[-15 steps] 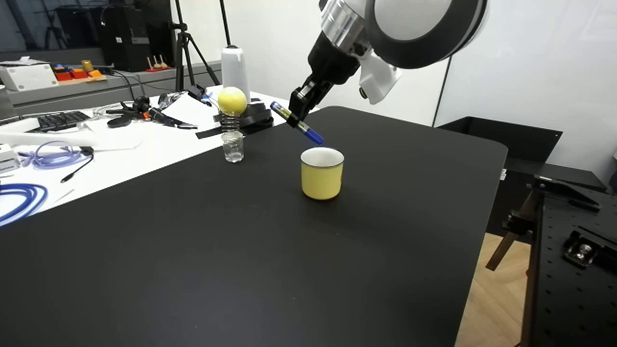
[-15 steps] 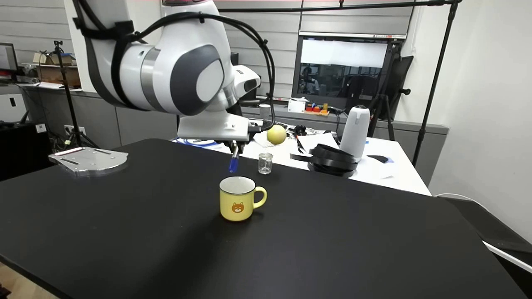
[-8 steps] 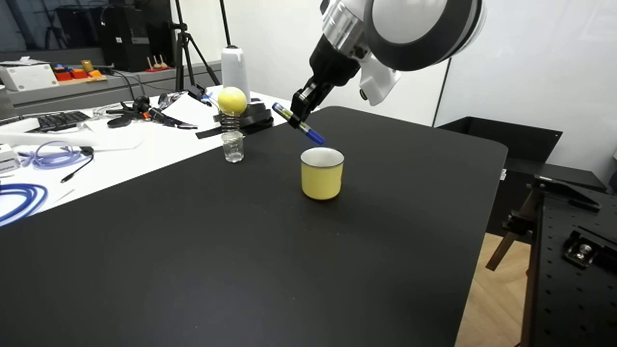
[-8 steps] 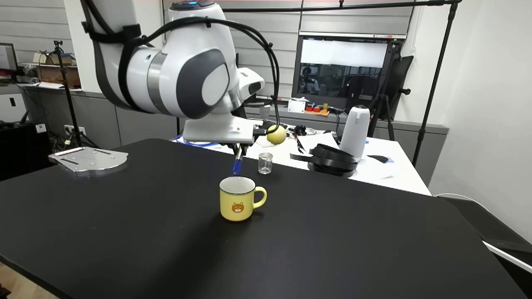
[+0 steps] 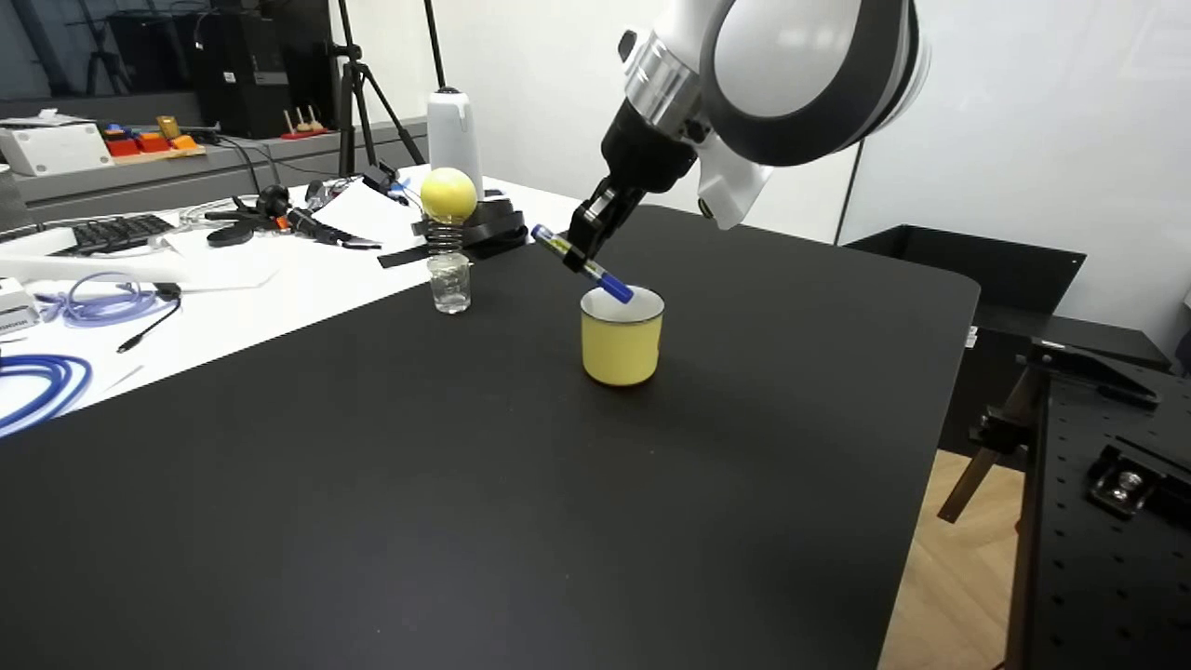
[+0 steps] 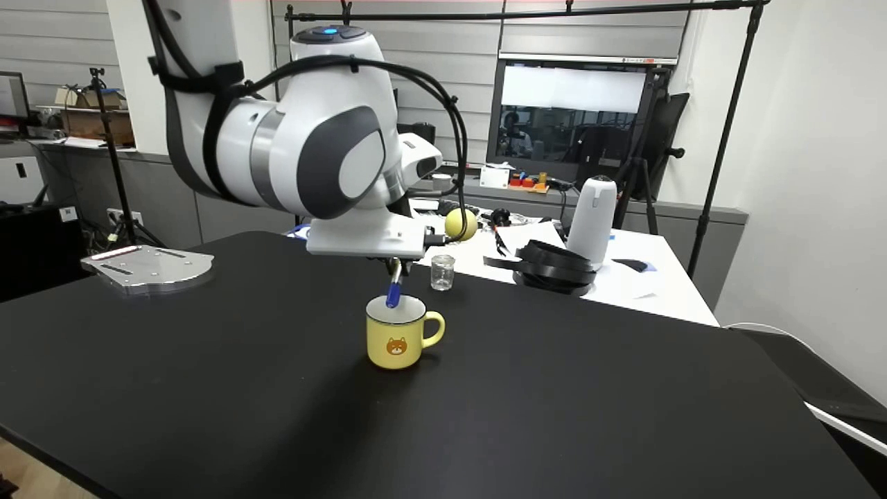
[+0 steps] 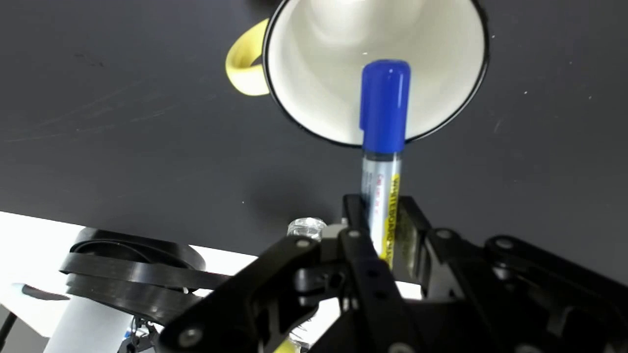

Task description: Pick the marker and put it in the cup

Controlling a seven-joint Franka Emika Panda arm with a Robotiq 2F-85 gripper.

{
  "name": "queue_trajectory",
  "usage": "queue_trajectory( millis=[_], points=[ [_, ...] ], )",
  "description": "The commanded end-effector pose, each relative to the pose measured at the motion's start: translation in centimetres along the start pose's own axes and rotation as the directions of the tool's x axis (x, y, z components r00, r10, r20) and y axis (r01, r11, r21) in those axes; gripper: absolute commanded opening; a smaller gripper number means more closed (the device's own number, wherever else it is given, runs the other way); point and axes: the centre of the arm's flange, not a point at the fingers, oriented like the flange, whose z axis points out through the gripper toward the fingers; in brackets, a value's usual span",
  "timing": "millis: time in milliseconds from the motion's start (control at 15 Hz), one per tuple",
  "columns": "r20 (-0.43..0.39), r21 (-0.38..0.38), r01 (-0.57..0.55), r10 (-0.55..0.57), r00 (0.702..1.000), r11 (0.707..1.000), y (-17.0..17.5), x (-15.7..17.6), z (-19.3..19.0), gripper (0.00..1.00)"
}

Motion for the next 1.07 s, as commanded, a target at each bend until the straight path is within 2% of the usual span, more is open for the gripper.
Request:
queue_trajectory(
  millis=[0,667,733,800,1000],
  points=[
    [-0.008,-0.002,0.01,-0.01,1.0,1.0,0.0,-2.1,1.6,0.05],
    [0.023,-0.009,0.059,-0.059,0.998,0.998,0.7,-3.8,2.3,0.05],
    [0.031,-0.004,0.057,-0.057,0.998,0.998,0.6,-3.8,2.4,0.31],
    [0.034,-0.003,0.056,-0.056,0.998,0.998,0.6,-3.9,2.5,0.47],
    [0.052,0.022,0.049,-0.05,0.997,0.999,0.2,-4.1,2.8,0.66]
  ],
)
